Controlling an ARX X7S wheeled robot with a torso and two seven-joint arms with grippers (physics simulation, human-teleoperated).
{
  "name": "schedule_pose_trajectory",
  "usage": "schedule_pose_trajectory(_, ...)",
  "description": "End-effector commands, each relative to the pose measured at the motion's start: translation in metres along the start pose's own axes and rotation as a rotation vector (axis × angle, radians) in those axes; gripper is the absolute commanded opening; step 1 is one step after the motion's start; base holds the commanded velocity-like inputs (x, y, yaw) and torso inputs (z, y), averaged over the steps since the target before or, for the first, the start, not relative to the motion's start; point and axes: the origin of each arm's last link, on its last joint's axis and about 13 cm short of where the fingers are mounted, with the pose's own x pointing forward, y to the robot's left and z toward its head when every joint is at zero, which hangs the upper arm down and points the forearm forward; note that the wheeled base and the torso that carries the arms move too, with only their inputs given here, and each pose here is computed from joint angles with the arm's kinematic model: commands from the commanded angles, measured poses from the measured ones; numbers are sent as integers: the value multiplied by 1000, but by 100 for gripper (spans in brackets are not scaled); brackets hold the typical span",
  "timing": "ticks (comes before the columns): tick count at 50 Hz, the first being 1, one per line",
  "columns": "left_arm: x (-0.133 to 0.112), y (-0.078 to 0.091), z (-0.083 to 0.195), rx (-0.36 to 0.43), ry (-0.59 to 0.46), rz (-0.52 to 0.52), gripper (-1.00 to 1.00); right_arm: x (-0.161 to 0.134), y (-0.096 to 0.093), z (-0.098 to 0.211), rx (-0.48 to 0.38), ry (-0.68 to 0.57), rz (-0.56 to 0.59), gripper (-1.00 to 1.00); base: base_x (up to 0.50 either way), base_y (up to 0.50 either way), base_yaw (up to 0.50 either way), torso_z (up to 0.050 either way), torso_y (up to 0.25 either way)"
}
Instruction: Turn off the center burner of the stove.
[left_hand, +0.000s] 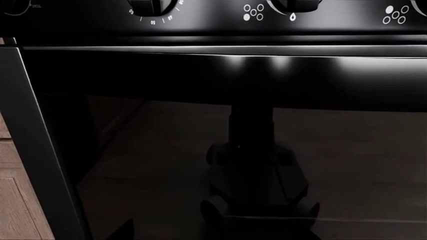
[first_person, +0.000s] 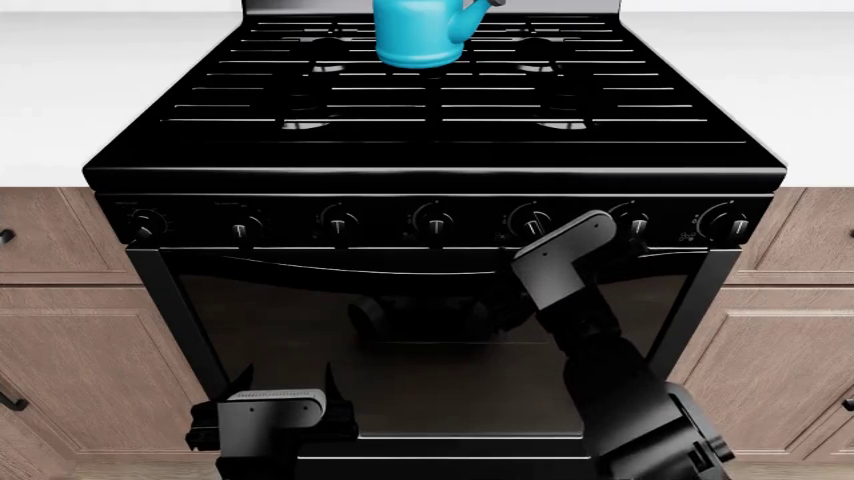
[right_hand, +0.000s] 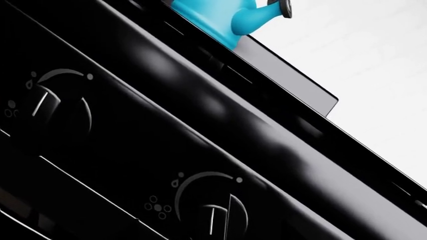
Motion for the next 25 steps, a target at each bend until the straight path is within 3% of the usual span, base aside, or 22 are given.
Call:
schedule_pose_trajectory(1, 0, 0, 0, 0, 2, 1, 100, 3, 0, 0, -5, -4, 7, 100, 0, 0, 0, 0, 0)
schedule_pose_trajectory(2, 0, 0, 0, 0, 2, 1, 100, 3, 0, 0, -4, -4, 7, -100, 0, 0, 0, 0, 0)
schedule_pose_trajectory(25, 0, 0, -1, 1, 1, 4, 100, 2, 0, -2, 6, -13, 4, -100, 0, 0, 0, 0, 0)
